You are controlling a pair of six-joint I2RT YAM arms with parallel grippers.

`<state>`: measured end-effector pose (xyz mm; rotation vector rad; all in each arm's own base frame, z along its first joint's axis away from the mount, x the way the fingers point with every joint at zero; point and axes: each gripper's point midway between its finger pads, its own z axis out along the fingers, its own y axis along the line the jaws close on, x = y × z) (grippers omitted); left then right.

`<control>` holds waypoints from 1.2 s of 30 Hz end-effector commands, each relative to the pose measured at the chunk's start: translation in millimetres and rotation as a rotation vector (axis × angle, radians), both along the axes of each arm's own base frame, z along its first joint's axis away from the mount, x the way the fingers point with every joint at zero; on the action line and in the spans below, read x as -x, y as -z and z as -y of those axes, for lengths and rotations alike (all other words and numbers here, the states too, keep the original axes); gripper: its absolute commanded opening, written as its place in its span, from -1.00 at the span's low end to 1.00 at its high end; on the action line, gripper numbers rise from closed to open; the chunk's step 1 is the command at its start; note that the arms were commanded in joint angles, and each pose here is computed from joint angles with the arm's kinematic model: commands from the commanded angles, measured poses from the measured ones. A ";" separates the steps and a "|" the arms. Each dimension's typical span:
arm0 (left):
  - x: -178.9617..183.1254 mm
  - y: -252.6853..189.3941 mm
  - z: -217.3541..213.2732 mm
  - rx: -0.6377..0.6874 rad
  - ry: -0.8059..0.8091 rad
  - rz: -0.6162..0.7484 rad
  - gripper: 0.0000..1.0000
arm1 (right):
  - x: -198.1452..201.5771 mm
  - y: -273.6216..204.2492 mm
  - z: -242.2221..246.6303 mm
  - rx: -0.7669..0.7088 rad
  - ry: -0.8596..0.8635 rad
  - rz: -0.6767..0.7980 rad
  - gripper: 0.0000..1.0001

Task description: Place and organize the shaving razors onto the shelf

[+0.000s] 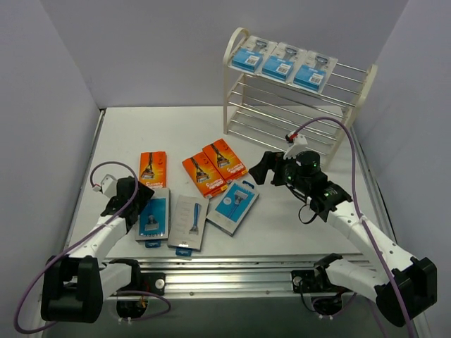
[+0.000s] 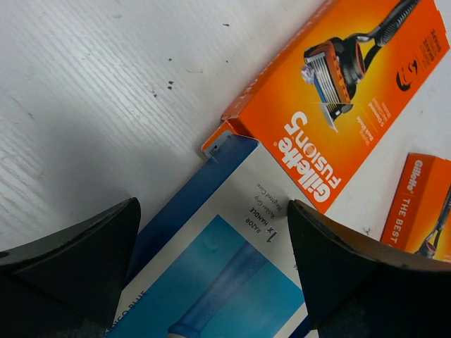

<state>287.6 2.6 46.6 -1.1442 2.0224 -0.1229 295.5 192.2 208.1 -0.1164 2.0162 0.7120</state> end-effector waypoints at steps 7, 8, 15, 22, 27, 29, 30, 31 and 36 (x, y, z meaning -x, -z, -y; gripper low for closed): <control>-43.1 -38.1 36.9 0.041 0.175 0.132 0.88 | -5.5 -3.2 -1.2 0.009 0.010 0.019 1.00; -47.2 -40.3 42.6 0.041 0.194 0.142 0.88 | -5.5 -2.8 -0.9 0.011 0.012 0.017 1.00; -72.2 -36.1 77.7 0.054 0.314 0.140 0.88 | -6.9 -0.9 -0.3 0.017 0.017 0.012 1.00; -94.4 -40.7 111.9 0.035 0.416 0.145 0.88 | -8.4 3.6 0.5 0.028 0.023 0.001 1.00; -106.9 -36.9 139.4 0.038 0.488 0.145 0.88 | -10.2 4.5 1.1 0.035 0.029 0.000 1.00; -111.1 -39.1 152.9 0.049 0.523 0.153 0.88 | -11.0 7.4 1.8 0.042 0.031 -0.009 1.00; -112.4 -34.1 156.5 0.050 0.534 0.141 0.88 | -11.8 7.1 1.7 0.044 0.032 -0.008 1.00; -115.8 -37.3 160.4 0.052 0.542 0.152 0.88 | -11.7 8.7 2.0 0.045 0.034 -0.012 1.00; -119.0 -45.8 170.8 0.036 0.609 0.173 0.88 | -12.4 12.7 -0.7 0.052 0.019 -0.020 0.98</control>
